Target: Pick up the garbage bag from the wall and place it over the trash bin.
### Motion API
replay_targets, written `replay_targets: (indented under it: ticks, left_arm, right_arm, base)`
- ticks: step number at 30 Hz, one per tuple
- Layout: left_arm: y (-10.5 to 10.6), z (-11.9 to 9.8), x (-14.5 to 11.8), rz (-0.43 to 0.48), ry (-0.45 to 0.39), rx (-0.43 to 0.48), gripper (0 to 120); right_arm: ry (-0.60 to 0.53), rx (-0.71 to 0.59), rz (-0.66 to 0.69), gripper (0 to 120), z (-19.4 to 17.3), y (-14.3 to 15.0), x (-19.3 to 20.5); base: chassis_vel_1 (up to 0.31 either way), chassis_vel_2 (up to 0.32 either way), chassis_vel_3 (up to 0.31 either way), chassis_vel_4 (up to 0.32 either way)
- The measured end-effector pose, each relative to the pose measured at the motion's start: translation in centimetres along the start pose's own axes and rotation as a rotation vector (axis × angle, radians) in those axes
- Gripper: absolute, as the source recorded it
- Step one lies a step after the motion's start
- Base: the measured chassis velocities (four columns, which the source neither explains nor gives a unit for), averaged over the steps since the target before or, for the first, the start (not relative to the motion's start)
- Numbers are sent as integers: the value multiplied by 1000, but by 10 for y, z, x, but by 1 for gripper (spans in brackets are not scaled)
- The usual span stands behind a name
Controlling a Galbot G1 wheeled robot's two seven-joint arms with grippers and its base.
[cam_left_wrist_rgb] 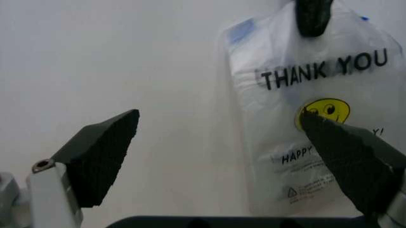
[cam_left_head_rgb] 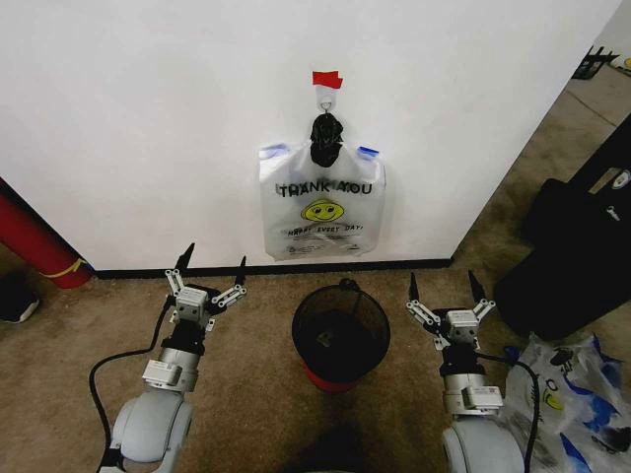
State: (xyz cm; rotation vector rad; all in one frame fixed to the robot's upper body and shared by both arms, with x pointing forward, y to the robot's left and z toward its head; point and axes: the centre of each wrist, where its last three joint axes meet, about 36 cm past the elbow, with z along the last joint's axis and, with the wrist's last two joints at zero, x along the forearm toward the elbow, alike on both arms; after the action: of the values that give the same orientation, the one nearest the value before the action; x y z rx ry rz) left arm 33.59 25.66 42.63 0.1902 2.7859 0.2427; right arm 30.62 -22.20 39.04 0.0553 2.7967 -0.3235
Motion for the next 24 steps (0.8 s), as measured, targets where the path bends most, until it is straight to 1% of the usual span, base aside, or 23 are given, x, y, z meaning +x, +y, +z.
replay_targets:
  ticks: [2,5,6,9,11,13,14,16,22,24]
  left_arm:
    - [-3,-5,0,-22,32,54,100]
    - [-5,-10,-1,-38,53,102,100]
    - [-5,-10,-1,-38,53,102,100]
    - [-6,-11,-1,-44,54,114,100]
    - [-7,-12,-2,-46,51,113,100]
    - [-7,-11,-3,-46,52,111,100]
    - [-7,-11,-3,-46,52,111,100]
    - [-8,-11,-3,-46,58,110,100]
    - [-9,-11,-5,-46,75,110,100]
    - [-9,-11,-5,-47,78,113,100]
  right_arm:
    - [6,-67,7,100,-2,3,0]
    - [21,-182,21,100,-6,7,-2]
    - [21,-182,21,100,-6,7,-2]
    - [38,-277,26,100,-12,10,-3]
    - [84,-381,50,100,-22,15,-4]
    - [154,-460,91,100,-34,19,-5]
    - [154,-460,91,100,-34,19,-5]
    - [191,-487,105,100,-37,19,-6]
    - [160,-480,63,100,-32,18,-7]
    - [138,-459,37,100,-28,17,-7]
  base:
    - [0,0,0,0]
    - [0,0,0,0]
    - [0,0,0,0]
    - [0,0,0,0]
    - [0,0,0,0]
    - [0,0,0,0]
    - [0,0,0,0]
    - [0,0,0,0]
    - [0,0,0,0]
    - [0,0,0,0]
